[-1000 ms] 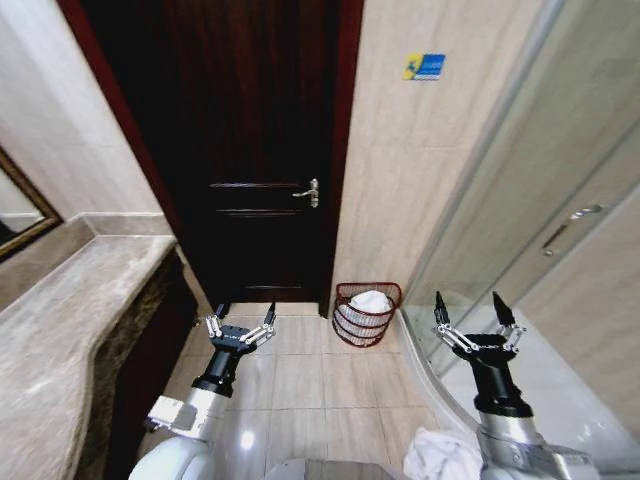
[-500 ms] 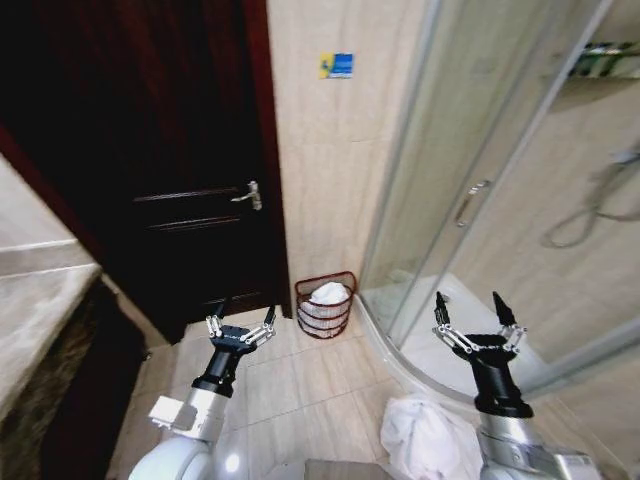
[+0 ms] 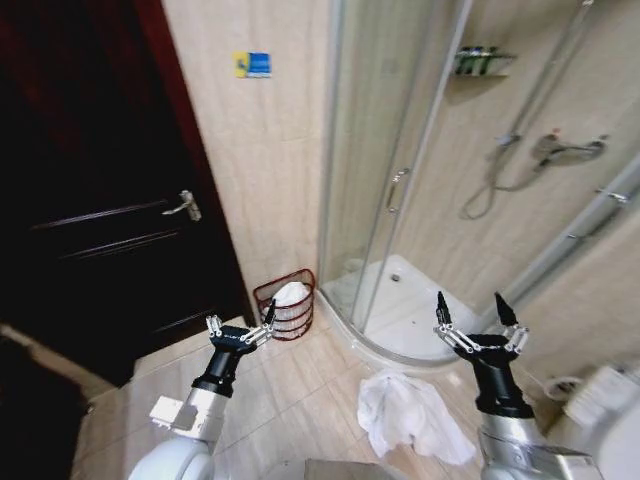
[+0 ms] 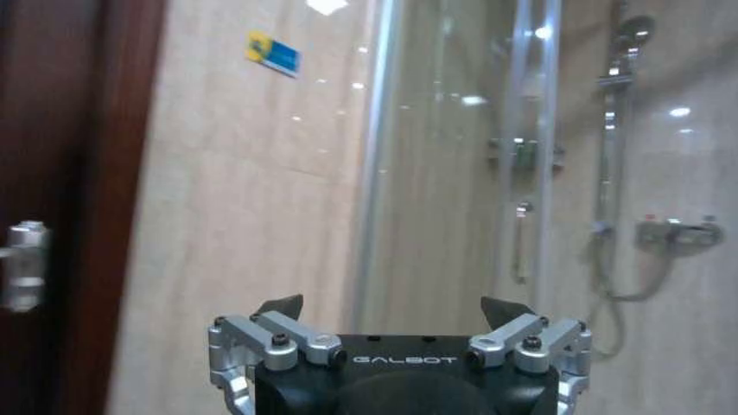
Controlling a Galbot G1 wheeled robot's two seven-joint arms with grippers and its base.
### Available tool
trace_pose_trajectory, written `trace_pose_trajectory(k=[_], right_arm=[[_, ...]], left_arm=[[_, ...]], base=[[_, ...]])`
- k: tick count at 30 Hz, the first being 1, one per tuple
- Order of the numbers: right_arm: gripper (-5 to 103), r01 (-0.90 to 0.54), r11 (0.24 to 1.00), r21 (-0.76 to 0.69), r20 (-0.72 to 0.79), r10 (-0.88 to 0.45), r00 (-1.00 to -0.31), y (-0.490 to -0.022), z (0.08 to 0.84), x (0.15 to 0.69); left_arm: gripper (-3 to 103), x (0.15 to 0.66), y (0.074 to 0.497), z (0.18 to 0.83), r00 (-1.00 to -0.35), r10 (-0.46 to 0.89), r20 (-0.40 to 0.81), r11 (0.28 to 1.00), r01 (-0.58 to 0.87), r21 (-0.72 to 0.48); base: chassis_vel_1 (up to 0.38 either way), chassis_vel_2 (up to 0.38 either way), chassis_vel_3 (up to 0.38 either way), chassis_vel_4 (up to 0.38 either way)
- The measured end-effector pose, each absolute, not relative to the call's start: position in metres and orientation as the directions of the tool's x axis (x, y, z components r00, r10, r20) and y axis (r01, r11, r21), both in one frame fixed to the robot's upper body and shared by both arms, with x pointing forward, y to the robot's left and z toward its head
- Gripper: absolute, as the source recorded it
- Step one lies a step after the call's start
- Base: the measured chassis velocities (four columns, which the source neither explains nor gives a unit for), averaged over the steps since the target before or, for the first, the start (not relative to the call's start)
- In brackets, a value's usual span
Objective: Discard the used towel into the hamper.
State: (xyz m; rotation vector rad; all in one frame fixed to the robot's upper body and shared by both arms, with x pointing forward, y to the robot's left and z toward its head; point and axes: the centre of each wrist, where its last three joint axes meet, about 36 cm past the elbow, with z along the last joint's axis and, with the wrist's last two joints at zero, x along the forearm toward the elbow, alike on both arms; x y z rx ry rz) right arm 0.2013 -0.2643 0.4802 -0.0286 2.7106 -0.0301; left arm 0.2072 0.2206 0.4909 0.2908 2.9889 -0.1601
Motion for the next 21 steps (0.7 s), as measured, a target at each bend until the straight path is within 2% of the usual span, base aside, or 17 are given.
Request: trace_pose_trajectory(k=[21], right_arm=[[100, -0.011, 1.0, -0.023, -0.421, -0.02, -0.907, -0.2657, 0.481, 0.2006]], left_arm=[[100, 0.2072, 0.2206, 0.4909, -0.972, 0.184, -0.143, 0.976, 0.198, -0.092]], base=[[-0.13, -0.12, -0.121, -0.124]])
